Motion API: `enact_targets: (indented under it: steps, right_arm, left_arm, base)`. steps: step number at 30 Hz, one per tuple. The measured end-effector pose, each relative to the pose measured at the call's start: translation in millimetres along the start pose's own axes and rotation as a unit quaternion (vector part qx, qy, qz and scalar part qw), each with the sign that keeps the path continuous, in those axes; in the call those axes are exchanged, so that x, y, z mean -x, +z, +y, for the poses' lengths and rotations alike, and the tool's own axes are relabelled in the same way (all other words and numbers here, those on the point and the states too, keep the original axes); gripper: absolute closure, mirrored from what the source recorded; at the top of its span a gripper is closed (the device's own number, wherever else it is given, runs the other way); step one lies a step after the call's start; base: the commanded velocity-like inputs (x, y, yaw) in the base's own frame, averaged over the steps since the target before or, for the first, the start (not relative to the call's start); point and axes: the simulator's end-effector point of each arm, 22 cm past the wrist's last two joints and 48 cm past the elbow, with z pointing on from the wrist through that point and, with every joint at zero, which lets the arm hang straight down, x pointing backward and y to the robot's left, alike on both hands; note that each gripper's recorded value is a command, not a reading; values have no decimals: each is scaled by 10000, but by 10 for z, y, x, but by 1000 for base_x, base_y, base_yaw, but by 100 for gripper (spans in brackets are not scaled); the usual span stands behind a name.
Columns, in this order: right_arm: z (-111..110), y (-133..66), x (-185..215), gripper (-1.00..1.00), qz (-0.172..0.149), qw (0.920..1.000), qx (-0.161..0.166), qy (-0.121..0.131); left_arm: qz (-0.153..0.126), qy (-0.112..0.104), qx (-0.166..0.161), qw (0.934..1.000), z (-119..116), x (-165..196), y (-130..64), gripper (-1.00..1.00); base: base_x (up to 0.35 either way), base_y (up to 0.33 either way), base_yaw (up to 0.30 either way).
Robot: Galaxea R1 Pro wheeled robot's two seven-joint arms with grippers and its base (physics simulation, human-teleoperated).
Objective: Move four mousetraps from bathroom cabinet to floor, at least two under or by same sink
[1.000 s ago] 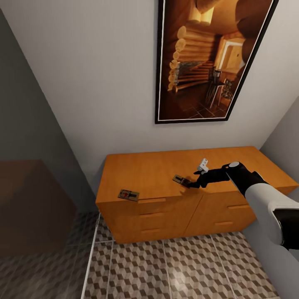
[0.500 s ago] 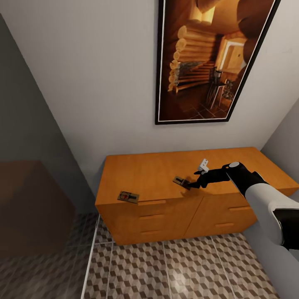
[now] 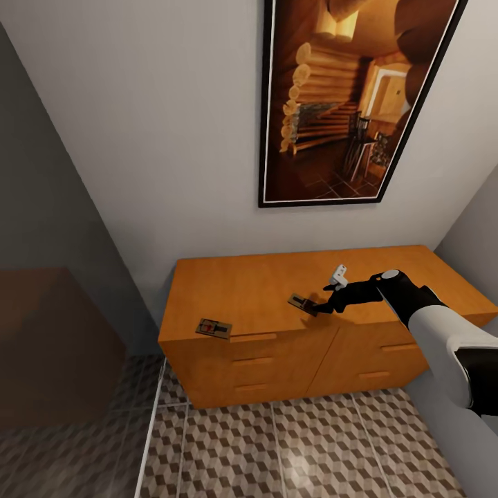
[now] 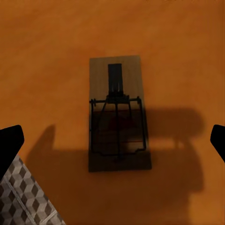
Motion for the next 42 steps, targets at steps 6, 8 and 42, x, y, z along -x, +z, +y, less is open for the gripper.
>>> enact_targets:
  steps: [6,8,42]
  right_arm:
    - [6,4,-8,-100,7,10000,8,11]
    - [11,9,-23,-100,18,10000,17,29]
    - [40,177,-254,-100,159,9996,134,198]
  left_arm:
    - [14,1,-1,10000,-1,-12,-1,-100]
    - [16,1,-1,10000,-1,-13,-1,-100]
    - [172,28,-37,9998,-35,-148,31,-100]
  base:
    - [0,0,0]
    - [0,0,0]
    - [0,0,0]
